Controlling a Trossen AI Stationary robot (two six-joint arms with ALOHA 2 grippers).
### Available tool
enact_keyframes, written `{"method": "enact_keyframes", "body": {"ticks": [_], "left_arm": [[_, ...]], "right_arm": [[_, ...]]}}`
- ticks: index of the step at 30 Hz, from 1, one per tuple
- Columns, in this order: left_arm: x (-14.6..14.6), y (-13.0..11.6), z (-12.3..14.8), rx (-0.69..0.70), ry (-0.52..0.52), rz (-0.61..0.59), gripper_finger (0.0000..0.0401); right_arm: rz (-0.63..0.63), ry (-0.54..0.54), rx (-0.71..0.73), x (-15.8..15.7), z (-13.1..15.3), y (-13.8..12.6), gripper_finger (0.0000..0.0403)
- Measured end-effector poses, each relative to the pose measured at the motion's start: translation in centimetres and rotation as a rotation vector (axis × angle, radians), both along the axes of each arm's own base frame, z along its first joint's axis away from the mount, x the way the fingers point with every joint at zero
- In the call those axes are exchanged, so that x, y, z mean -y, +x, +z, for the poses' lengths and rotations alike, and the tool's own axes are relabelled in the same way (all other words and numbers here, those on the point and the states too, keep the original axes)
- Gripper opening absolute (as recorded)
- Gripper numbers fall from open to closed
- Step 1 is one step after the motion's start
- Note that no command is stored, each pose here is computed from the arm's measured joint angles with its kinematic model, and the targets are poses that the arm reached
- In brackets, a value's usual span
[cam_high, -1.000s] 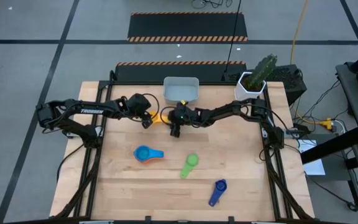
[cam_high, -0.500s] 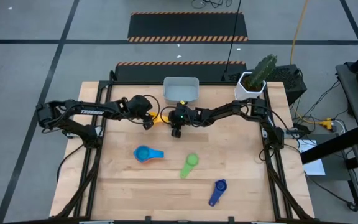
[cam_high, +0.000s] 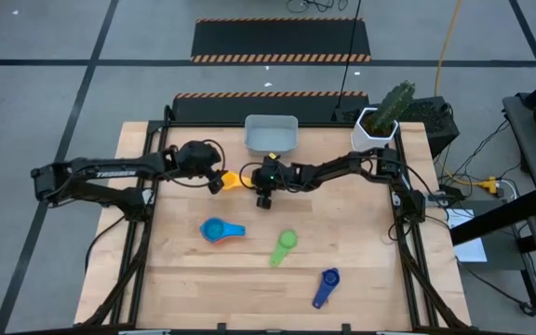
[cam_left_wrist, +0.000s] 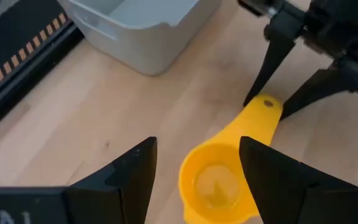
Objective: Nest measuring cups in basket
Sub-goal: Stack the yellow measuring cup into the light blue measuring cup
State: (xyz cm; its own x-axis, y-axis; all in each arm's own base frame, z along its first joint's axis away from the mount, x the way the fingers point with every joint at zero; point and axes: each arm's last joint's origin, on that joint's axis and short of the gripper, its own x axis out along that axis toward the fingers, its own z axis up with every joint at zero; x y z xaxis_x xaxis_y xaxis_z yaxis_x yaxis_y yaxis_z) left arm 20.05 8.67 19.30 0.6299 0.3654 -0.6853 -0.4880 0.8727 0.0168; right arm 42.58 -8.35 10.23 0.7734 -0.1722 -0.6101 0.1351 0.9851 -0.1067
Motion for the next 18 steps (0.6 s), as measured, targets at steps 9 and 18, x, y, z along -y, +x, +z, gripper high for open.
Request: {"method": "enact_keyframes", "body": {"ticks": [9,18], "left_arm": [[1.0,0.1,0.0,-0.013,-0.019,-0.033,0.0232],[1.7,0.2,0.2,-0.008,-0.017,-0.066,0.0232]], "right_arm": [[0.026,0.018,-0.002,-1.8,0.0,0.3,0.0111],[0.047,0.025,-0.003,-3.0,0.7,0.3,0.0114]]}}
